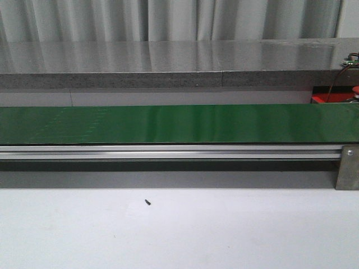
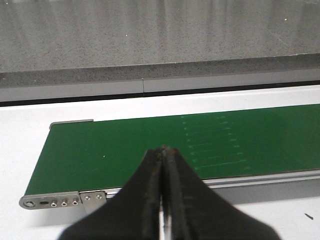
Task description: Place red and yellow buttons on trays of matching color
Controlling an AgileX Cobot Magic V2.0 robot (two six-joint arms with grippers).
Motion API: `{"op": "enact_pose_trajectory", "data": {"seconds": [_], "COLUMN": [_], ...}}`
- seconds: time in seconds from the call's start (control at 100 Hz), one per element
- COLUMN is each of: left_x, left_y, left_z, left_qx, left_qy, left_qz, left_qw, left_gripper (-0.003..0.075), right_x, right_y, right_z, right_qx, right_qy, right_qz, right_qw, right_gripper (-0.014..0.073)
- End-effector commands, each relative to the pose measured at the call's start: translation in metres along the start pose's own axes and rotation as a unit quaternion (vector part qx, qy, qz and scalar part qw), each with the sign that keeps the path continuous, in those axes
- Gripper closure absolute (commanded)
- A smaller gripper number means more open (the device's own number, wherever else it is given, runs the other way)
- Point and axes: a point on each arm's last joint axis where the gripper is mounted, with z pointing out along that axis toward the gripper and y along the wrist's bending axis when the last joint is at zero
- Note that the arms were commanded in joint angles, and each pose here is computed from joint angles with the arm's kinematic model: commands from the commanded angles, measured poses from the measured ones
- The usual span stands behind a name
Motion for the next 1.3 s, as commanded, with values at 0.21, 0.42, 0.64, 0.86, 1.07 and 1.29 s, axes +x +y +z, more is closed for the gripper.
{"op": "enact_pose_trajectory", "data": {"seconds": [0.21,0.42,0.64,0.86,1.07,1.29], "left_x": [-0.0149,-0.0149,-0.0149,-0.0149,-0.0149,-0.0164], "left_y": [0.0015,0.0015,0.0015,0.0015,0.0015,0.0023], "left_z": [-0.0024,-0.0024,-0.0024,-0.0024,-0.0024,-0.0026], "left_qx": [-0.009,-0.009,-0.009,-0.009,-0.009,-0.014], "left_qy": [-0.047,-0.047,-0.047,-0.047,-0.047,-0.055], "left_qz": [-0.011,-0.011,-0.011,-0.011,-0.011,-0.011], "left_qw": [0.999,0.999,0.999,0.999,0.999,0.998], "left_gripper": [0.074,0.074,0.074,0.074,0.074,0.074], "right_x": [-0.0064,-0.0064,-0.0064,-0.0063,-0.0063,-0.0063], "right_y": [0.0002,0.0002,0.0002,0.0002,0.0002,0.0002], "right_z": [-0.0012,-0.0012,-0.0012,-0.0012,-0.0012,-0.0012], "right_qx": [0.0,0.0,0.0,0.0,0.0,0.0], "right_qy": [-0.059,-0.059,-0.059,-0.058,-0.058,-0.058], "right_qz": [-0.006,-0.006,-0.006,-0.006,-0.006,-0.006], "right_qw": [0.998,0.998,0.998,0.998,0.998,0.998], "right_gripper": [0.0691,0.0691,0.0691,0.0691,0.0691,0.0691]}}
